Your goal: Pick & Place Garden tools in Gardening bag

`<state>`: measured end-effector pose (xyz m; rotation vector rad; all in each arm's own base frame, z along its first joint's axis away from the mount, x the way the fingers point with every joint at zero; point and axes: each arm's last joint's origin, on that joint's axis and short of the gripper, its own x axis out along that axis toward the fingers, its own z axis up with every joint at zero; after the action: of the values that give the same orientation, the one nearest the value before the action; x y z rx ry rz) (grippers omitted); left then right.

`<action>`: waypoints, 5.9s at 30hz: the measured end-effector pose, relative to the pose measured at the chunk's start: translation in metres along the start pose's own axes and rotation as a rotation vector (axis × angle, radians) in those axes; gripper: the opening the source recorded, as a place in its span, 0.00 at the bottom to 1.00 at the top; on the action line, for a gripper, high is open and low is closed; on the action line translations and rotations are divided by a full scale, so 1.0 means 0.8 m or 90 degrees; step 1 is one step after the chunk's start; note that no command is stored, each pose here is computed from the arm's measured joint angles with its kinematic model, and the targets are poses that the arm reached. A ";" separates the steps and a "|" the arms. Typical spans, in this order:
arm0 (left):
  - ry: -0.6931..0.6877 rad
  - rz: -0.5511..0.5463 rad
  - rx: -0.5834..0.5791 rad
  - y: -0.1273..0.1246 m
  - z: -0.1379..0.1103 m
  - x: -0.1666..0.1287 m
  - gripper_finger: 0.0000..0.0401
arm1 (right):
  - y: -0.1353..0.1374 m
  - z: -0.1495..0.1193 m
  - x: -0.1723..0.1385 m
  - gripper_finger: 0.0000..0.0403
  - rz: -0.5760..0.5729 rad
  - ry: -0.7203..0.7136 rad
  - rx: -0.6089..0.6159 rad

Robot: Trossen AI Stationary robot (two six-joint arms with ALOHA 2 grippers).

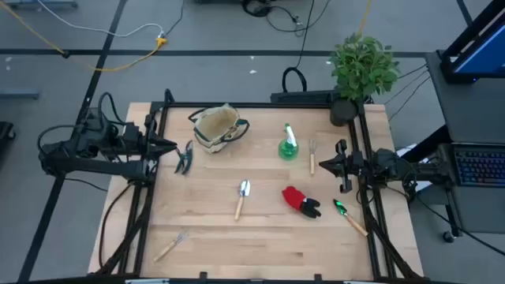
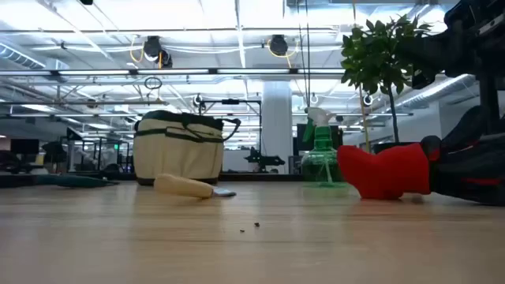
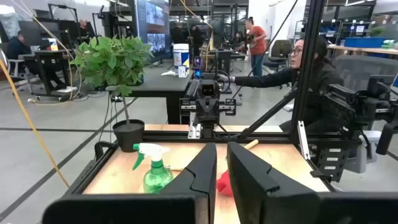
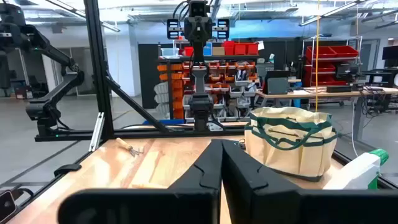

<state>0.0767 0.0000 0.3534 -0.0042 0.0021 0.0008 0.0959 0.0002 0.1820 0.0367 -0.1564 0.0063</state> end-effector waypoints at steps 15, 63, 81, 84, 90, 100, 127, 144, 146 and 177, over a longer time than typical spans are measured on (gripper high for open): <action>0.000 0.000 0.000 0.000 0.000 0.000 0.12 | 0.000 0.000 0.000 0.00 0.000 0.000 0.000; 0.000 0.000 0.000 0.000 0.000 0.000 0.12 | 0.000 0.001 0.000 0.00 0.000 -0.005 -0.030; 0.000 0.000 0.000 0.000 0.000 0.000 0.12 | -0.002 0.024 -0.002 0.00 -0.005 -0.141 0.392; 0.000 0.000 0.000 0.000 0.000 0.000 0.12 | -0.002 0.033 -0.004 0.00 0.010 -0.185 0.383; 0.000 0.000 0.000 0.000 0.000 0.000 0.12 | -0.001 0.050 -0.011 0.00 0.034 -0.280 0.357; -0.004 0.025 0.018 0.001 0.001 0.000 0.12 | -0.003 0.050 -0.005 0.00 -0.004 -0.282 0.364; 0.079 0.031 0.040 0.002 -0.015 -0.001 0.12 | -0.008 0.155 0.196 0.39 -0.258 0.255 0.032; 0.105 0.074 0.087 0.005 -0.019 -0.002 0.12 | -0.059 0.101 0.229 0.62 -0.449 0.512 0.063; 0.106 0.089 0.088 0.005 -0.019 -0.002 0.12 | -0.066 0.097 0.230 0.64 -0.462 0.518 0.068; 0.104 0.113 0.064 0.007 -0.019 -0.002 0.12 | -0.103 0.051 0.240 0.30 -0.525 0.594 0.137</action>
<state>0.0749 0.0053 0.3384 0.0972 0.1664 0.1774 0.2802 -0.0830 0.2495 0.3038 0.8015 -0.7736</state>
